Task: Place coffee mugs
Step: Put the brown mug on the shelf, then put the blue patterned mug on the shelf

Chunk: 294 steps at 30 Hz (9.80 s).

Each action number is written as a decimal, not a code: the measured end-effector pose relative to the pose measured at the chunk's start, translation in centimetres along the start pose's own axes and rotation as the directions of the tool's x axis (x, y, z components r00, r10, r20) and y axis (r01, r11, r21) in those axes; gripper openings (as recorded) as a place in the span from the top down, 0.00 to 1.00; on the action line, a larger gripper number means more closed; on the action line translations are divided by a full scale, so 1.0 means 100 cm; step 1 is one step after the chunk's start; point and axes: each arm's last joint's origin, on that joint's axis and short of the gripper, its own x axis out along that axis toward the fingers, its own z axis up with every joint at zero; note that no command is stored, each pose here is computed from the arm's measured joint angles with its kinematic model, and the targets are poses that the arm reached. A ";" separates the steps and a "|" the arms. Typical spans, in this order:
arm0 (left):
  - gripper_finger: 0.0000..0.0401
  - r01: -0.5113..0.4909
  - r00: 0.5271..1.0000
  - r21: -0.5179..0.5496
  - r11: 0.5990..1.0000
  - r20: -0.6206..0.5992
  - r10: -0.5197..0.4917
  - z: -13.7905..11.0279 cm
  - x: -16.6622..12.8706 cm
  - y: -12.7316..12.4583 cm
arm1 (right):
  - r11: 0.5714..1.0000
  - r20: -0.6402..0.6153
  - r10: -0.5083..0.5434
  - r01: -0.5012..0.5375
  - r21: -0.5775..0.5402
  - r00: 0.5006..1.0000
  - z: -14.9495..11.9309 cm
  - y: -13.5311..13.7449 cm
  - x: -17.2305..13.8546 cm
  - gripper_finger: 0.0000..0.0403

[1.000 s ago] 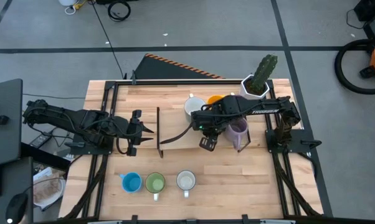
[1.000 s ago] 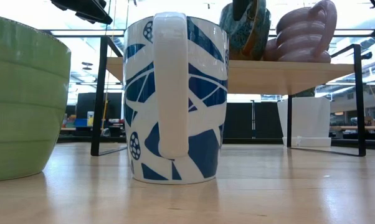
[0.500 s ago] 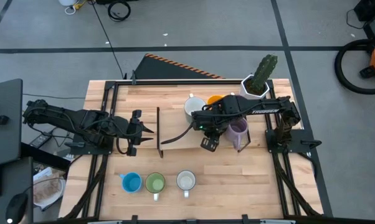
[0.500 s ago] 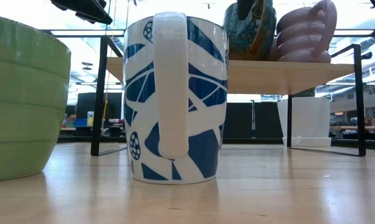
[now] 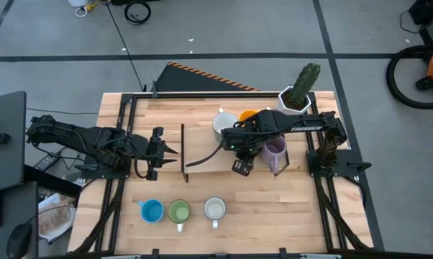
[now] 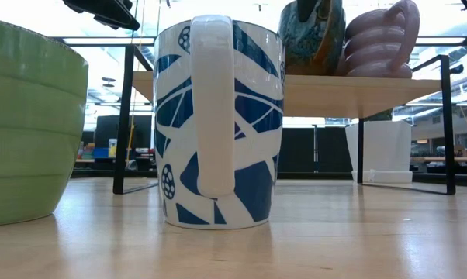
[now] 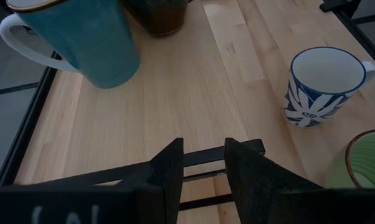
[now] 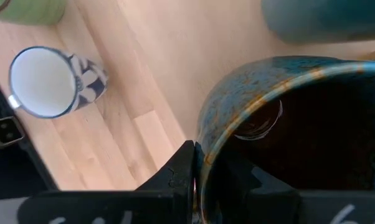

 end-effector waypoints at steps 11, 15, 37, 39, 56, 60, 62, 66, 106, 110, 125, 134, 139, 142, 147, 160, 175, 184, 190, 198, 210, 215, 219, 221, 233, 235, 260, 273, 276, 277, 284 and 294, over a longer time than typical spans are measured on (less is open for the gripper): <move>0.69 0.000 1.000 0.000 1.000 0.000 0.000 0.000 0.000 0.000 | 1.000 -0.012 0.020 -0.020 -0.017 1.000 0.000 0.001 0.000 0.87; 0.69 0.000 1.000 0.000 1.000 0.000 0.000 0.000 0.000 0.000 | 0.999 -0.017 0.029 -0.029 -0.021 0.999 -0.001 0.001 0.000 0.86; 0.69 0.000 0.999 -0.020 1.000 0.049 0.001 0.005 0.000 0.000 | 1.000 0.030 0.020 -0.020 -0.008 0.999 -0.010 0.005 -0.012 0.66; 0.69 0.005 0.996 -0.030 1.000 0.089 -0.003 0.007 0.001 0.000 | 1.000 0.049 0.018 -0.017 -0.005 0.999 -0.013 0.005 -0.018 0.66; 0.69 0.088 0.952 -0.063 0.994 0.299 -0.065 0.014 0.066 -0.031 | 0.991 0.283 -0.110 0.128 -0.046 0.953 -0.066 0.045 -0.045 0.65; 0.69 0.075 0.942 -0.069 0.995 0.333 -0.048 0.016 0.090 -0.036 | 0.993 0.303 -0.115 0.121 -0.002 0.946 -0.073 0.053 -0.046 0.65; 0.69 0.044 0.938 -0.062 0.997 0.347 -0.020 0.016 0.100 -0.036 | 0.994 0.301 -0.107 0.105 0.023 0.947 -0.076 0.056 -0.046 0.65; 0.69 -0.031 0.928 -0.073 0.997 0.368 0.056 0.016 0.116 -0.037 | 0.994 0.296 -0.105 0.102 0.025 0.949 -0.085 0.063 -0.043 0.65; 0.69 -0.224 0.894 -0.125 0.967 0.369 0.254 0.035 0.172 -0.028 | 0.946 0.223 -0.274 0.221 0.236 0.935 -0.109 0.073 0.010 0.70; 0.69 -0.227 0.890 -0.125 0.966 0.377 0.258 0.036 0.171 -0.027 | 0.945 0.256 -0.284 0.225 0.237 0.924 -0.108 0.074 0.012 0.70; 0.69 -0.199 0.860 -0.133 0.971 0.450 0.238 0.042 0.169 -0.022 | 0.949 0.249 -0.260 0.199 0.246 0.933 -0.113 0.078 0.012 0.70; 0.69 -0.144 0.862 -0.117 0.983 0.473 0.182 0.043 0.169 -0.022 | 0.965 0.278 -0.221 0.169 0.198 0.935 -0.129 0.092 0.010 0.70; 0.69 -0.067 0.914 -0.063 0.996 0.397 0.087 0.045 0.157 -0.036 | 0.984 0.314 -0.144 0.101 0.148 0.938 -0.136 0.104 0.009 0.70; 0.69 0.015 0.960 0.028 0.999 0.279 -0.022 0.051 0.142 -0.055 | 0.991 0.332 -0.098 0.061 0.120 0.938 -0.141 0.112 0.008 0.70; 0.69 0.208 0.972 0.146 0.967 0.082 -0.221 0.051 0.125 -0.093 | 0.995 0.389 -0.086 0.061 0.076 0.917 -0.148 0.118 0.006 0.70; 0.69 0.302 0.944 0.039 0.952 -0.149 -0.293 0.050 0.112 -0.155 | 0.990 0.408 -0.140 0.127 0.059 0.902 -0.154 0.118 0.022 0.70; 0.48 0.379 0.910 0.163 0.911 -0.242 -0.335 0.057 0.145 -0.179 | 0.992 0.438 -0.123 0.099 0.076 0.890 -0.157 0.122 0.023 0.70; 0.51 0.336 0.927 0.349 0.874 -0.285 -0.243 0.044 0.162 -0.185 | 0.994 0.452 -0.107 0.088 0.064 0.886 -0.155 0.124 0.022 0.70; 0.65 0.344 0.923 0.376 0.861 -0.307 -0.234 0.038 0.168 -0.188 | 0.994 0.461 -0.109 0.089 0.066 0.880 -0.155 0.124 0.022 0.70; 0.90 0.339 0.925 0.401 0.851 -0.307 -0.223 0.038 0.167 -0.187 | 0.994 0.467 -0.111 0.090 0.067 0.877 -0.155 0.124 0.022 0.70; 0.94 0.366 0.929 0.428 0.826 -0.217 -0.300 0.086 0.121 -0.163 | 0.996 0.449 -0.092 0.078 0.049 0.889 -0.160 0.126 0.022 0.70; 0.94 0.346 0.938 0.486 0.803 -0.210 -0.277 0.110 0.099 -0.139 | 0.996 0.475 -0.086 0.083 0.027 0.876 -0.168 0.130 0.020 0.70; 0.92 0.454 0.891 0.535 0.713 -0.275 -0.361 0.118 0.093 -0.121 | 0.995 0.519 -0.094 0.098 0.019 0.849 -0.173 0.132 0.019 0.70; 0.92 0.442 0.897 0.533 0.721 -0.272 -0.349 0.123 0.094 -0.111 | 0.995 0.535 -0.095 0.101 0.019 0.839 -0.174 0.133 0.018 0.70; 0.91 0.397 0.915 0.566 0.723 -0.311 -0.258 0.139 0.095 -0.049 | 0.997 0.545 -0.074 0.075 0.021 0.835 -0.172 0.135 0.018 0.70; 0.91 0.405 0.909 0.551 0.730 -0.326 -0.259 0.139 0.096 -0.039 | 0.997 0.546 -0.071 0.071 0.021 0.835 -0.172 0.136 0.018 0.70; 0.91 0.433 0.895 0.453 0.779 -0.318 -0.312 0.132 0.110 0.032 | 0.998 0.546 -0.066 0.066 0.019 0.835 -0.172 0.136 0.018 0.70; 0.91 0.435 0.891 0.446 0.782 -0.335 -0.305 0.129 0.121 0.033 | 0.998 0.547 -0.063 0.063 0.020 0.835 -0.172 0.136 0.018 0.70; 0.90 0.428 0.896 0.449 0.785 -0.325 -0.303 0.130 0.122 0.033 | 0.998 0.547 -0.062 0.061 0.020 0.835 -0.172 0.137 0.018 0.70; 0.90 0.427 0.897 0.449 0.785 -0.323 -0.302 0.130 0.122 0.034 | 0.998 0.547 -0.061 0.061 0.020 0.835 -0.172 0.137 0.018 0.70; 0.90 0.427 0.897 0.463 0.777 -0.324 -0.300 0.130 0.122 0.034 | 0.998 0.548 -0.059 0.064 0.011 0.834 -0.172 0.137 0.018 0.70; 0.78 0.362 0.922 0.495 0.790 -0.315 -0.225 0.132 0.123 0.033 | 0.998 0.549 -0.059 0.066 0.007 0.834 -0.171 0.137 0.018 0.70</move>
